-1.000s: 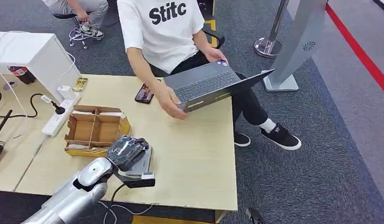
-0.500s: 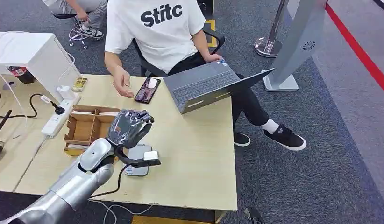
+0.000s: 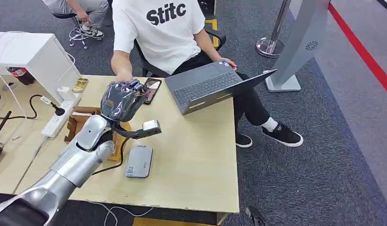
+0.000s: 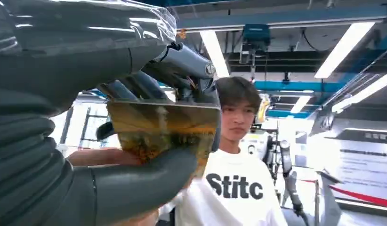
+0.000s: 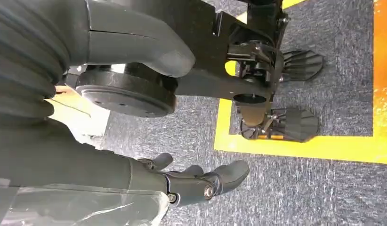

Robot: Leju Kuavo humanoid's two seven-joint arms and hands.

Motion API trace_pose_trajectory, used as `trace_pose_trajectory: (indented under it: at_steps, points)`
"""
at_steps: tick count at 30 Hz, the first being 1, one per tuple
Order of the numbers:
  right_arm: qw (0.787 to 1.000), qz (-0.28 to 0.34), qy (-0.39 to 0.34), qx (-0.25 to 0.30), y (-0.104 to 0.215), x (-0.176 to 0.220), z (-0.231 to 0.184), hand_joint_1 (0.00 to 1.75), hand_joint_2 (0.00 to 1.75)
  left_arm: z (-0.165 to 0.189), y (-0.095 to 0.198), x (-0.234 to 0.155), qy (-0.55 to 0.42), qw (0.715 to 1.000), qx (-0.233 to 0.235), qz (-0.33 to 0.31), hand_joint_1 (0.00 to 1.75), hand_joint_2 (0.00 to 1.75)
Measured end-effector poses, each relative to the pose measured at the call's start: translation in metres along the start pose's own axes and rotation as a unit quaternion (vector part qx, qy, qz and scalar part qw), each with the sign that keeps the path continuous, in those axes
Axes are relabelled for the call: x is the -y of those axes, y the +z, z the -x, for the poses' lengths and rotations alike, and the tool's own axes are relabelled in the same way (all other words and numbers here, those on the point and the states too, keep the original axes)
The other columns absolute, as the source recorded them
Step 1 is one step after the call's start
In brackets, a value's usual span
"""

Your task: Pass the card to the sensor for recognition and then transmit it.

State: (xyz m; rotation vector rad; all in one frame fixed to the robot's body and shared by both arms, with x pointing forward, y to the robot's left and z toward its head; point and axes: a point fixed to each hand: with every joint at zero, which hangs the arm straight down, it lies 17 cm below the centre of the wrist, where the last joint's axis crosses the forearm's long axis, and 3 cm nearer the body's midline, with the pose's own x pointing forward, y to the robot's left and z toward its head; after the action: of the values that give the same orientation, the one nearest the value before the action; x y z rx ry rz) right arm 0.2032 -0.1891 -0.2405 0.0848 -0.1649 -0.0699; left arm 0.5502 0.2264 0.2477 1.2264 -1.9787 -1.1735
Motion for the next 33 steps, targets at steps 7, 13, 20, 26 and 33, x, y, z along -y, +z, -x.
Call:
trace_pose_trajectory:
  at_steps: [7,13,20,26,33]
  points:
    - [1.0,-0.002,-0.001,0.0,0.0,-0.002,-0.001,0.0,1.75,0.004,0.008,0.016,0.028,0.999,-0.009,0.023,0.0,1.75]
    - [1.0,-0.003,-0.001,0.0,0.0,-0.002,-0.001,0.0,1.75,0.003,0.017,0.025,0.034,0.999,-0.01,0.034,0.0,1.75]
    - [1.0,-0.006,-0.007,0.001,0.0,-0.003,-0.001,0.0,1.75,-0.004,0.027,0.04,0.068,0.996,-0.002,0.063,0.0,1.75]
    - [1.0,-0.011,-0.023,0.001,-0.001,-0.004,0.006,0.0,1.75,-0.033,0.091,0.072,0.143,0.98,0.029,0.137,0.0,1.75]
    - [0.999,-0.014,-0.039,-0.002,-0.003,0.003,0.018,0.0,1.75,-0.059,0.17,0.073,0.165,0.962,0.071,0.205,0.0,1.75]
